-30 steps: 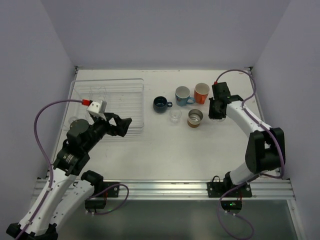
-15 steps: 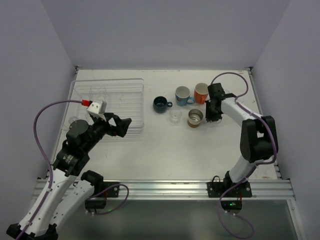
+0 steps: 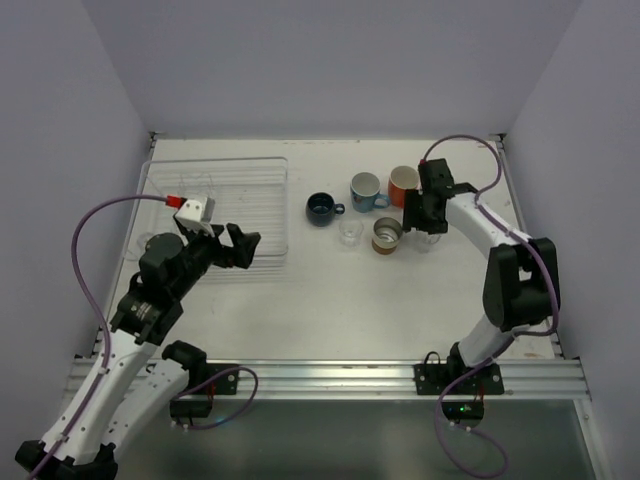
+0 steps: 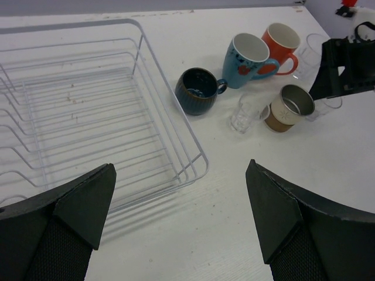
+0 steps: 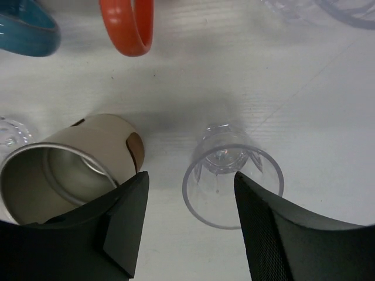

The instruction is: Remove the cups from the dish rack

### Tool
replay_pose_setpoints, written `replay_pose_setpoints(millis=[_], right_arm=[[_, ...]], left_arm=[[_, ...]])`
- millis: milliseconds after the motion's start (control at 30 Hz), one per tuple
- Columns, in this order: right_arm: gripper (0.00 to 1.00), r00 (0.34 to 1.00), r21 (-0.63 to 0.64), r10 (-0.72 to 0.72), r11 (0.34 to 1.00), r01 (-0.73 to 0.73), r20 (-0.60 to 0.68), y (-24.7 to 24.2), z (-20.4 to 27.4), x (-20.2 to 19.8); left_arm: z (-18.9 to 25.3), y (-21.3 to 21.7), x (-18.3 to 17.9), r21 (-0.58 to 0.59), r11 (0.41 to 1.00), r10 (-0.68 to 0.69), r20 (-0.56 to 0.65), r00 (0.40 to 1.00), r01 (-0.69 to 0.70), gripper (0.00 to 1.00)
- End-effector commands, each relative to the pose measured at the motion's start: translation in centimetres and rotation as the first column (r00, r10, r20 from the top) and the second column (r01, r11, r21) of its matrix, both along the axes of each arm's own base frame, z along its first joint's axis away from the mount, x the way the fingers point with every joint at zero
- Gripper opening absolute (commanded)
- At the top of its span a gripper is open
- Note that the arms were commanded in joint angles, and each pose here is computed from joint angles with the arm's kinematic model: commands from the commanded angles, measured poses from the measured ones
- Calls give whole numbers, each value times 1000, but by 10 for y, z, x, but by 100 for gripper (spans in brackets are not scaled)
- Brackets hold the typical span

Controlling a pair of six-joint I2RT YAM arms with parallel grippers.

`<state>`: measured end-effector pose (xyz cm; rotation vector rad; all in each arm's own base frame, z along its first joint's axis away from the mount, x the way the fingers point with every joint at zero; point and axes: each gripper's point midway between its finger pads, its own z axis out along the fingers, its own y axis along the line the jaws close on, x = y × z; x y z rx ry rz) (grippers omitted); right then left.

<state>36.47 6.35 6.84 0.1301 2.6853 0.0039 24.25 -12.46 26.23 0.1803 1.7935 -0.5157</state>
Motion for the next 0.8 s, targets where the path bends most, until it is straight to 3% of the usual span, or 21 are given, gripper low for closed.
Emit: replay_pose_setpoints(millis=[0,133,167,300,367,433,567,700,767], right_arm=[[63,983,33,-16,999,11,181,4,53,14],[63,940,123,-32,992,-10,339,16,93,11],[63,915,148,-36,989,-25,402,18,113,6],[64,866,241,-84,970,-43,493,24,129,-15],[64,840,292,-76,951,-100,537,35,130,-25],[64,766,338,-90,925,-173,636,43,160,-36],[64,700,403,-103,872,-278,706,55,180,-64],[63,665,436,-96,821,-367,741,68,195,-78],[63,666,451,-90,802,-393,740,73,195,-82]], left_arm=[[-7,15,11,39,996,84,-10,996,-83,100],[-16,50,21,55,952,303,-46,952,-301,100],[-18,65,22,52,918,395,-54,917,-392,100],[-28,86,24,25,839,542,-106,833,-543,100],[-34,102,22,44,771,635,-141,760,-636,100],[-37,120,23,88,685,727,-149,670,-723,100],[-40,136,37,111,614,788,-158,596,-782,100],[-34,174,54,97,503,857,-189,480,-859,100],[-33,184,63,90,477,868,-204,452,-874,100]])
